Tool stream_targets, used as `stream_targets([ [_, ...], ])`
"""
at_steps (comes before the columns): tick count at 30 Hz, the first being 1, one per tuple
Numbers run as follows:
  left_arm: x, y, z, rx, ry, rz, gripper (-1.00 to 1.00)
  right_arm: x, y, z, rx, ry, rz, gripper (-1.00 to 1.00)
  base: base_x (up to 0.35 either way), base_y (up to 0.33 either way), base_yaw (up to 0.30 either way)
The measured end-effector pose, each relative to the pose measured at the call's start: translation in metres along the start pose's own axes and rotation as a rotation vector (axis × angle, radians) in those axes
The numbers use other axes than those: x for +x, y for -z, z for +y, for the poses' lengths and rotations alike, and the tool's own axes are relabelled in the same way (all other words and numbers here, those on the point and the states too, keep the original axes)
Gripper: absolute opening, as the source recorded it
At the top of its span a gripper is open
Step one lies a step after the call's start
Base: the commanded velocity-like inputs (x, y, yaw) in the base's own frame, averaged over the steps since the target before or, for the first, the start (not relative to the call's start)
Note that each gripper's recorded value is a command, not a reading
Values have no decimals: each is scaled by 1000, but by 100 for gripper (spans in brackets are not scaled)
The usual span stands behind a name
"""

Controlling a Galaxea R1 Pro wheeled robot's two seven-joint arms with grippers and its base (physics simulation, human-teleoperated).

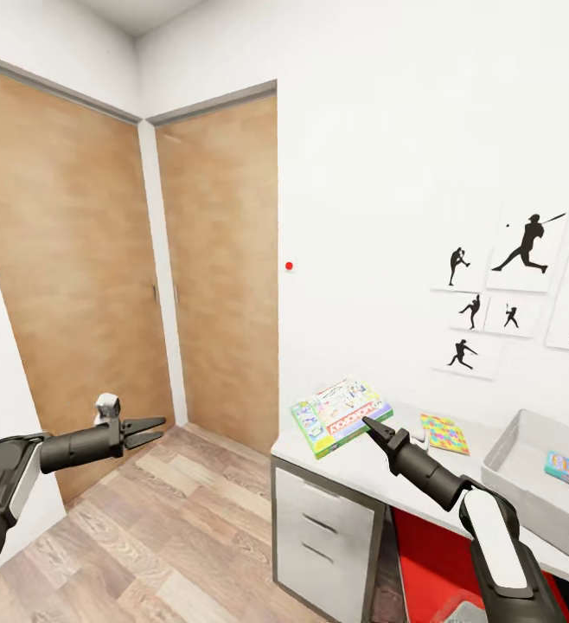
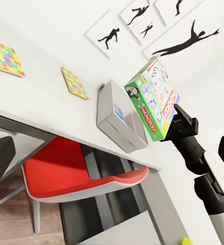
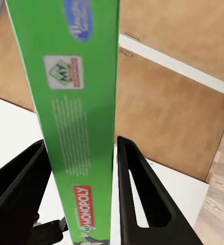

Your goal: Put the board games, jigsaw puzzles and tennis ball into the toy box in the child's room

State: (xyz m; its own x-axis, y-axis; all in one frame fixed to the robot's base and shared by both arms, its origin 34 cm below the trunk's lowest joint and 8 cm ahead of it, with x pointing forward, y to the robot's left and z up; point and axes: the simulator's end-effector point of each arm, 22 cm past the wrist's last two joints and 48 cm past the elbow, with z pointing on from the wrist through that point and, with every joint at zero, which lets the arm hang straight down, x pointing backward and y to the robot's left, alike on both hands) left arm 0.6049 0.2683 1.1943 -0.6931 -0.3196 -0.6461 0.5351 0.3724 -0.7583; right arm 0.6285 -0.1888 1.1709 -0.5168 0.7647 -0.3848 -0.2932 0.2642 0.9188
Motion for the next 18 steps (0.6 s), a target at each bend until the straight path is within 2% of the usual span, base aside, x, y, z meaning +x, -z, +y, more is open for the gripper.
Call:
stream_targets([
  [18, 0, 0, 0, 0, -2, -1, 100, 0, 0, 0, -1, 0, -1, -100, 0, 0, -282],
])
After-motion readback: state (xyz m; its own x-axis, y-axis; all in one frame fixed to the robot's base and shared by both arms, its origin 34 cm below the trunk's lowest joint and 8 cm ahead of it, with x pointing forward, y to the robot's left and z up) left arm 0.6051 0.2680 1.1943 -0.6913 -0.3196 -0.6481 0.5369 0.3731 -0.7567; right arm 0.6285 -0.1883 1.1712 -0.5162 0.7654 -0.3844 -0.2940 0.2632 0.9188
